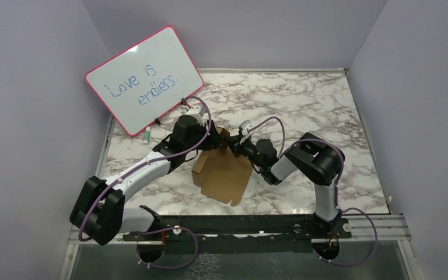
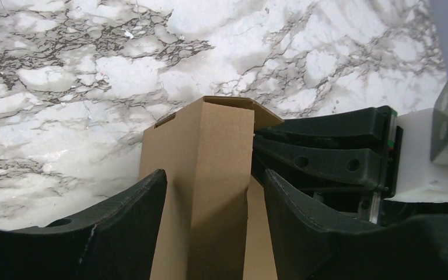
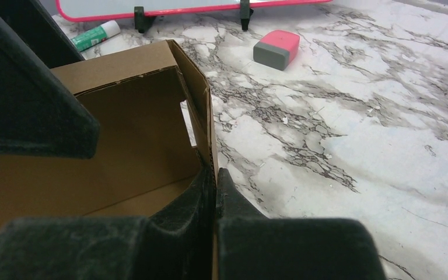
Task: Fold the paper box
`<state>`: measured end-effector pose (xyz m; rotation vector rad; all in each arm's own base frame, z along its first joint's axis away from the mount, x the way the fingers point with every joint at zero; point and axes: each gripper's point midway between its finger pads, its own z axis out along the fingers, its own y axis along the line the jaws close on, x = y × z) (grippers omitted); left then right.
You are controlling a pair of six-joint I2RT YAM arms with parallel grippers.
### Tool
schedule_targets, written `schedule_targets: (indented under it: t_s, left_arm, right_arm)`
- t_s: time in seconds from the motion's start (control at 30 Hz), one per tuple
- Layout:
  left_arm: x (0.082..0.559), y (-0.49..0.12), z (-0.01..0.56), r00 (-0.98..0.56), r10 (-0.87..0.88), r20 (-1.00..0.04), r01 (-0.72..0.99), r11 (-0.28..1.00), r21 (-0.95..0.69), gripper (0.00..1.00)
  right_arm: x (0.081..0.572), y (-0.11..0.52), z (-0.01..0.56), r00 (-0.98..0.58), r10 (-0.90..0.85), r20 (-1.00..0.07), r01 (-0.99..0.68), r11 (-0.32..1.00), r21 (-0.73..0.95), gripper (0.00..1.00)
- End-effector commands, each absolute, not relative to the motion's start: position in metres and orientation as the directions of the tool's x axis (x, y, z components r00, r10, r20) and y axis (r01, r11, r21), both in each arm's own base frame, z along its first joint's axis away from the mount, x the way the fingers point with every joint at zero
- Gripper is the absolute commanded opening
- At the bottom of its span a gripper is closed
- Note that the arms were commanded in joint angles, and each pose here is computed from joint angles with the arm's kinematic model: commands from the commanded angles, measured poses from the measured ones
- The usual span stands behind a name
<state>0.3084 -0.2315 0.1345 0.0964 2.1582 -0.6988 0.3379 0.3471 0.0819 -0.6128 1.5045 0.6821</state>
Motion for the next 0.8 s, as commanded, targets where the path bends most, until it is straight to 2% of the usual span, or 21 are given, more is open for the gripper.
schedule_targets:
  t_s: [0.0,0.17,0.3,0.77]
  left_arm:
    - [0.309,-0.235,0.166,-0.599,-0.265,-0.756,0.348,0.763,-0.544,0.65]
    - [0.316,-0.223,0.179,-0.56,-0.368,-0.742,0.317,0.733,-0.602,0.67]
    - [0.326,-0.211,0.182,-0.538,-0.437,-0.721,0.266,0.723,-0.637,0.65]
    - [0.356,-0.225,0.162,-0.576,-0.42,-0.701,0.242,0.731,-0.638,0.6]
  right_arm:
    - [0.336,0.346,0.063,-0.062,-0.028,-0.998,-0.728,0.685,0.026,0.06]
    - [0.336,0.347,0.064,-0.056,-0.032,-0.998,-0.733,0.68,0.019,0.06]
    - [0.334,0.35,0.061,-0.06,-0.048,-0.997,-0.746,0.665,0.013,0.06]
    - [0.333,0.355,0.056,-0.054,-0.086,-0.995,-0.77,0.638,-0.014,0.06]
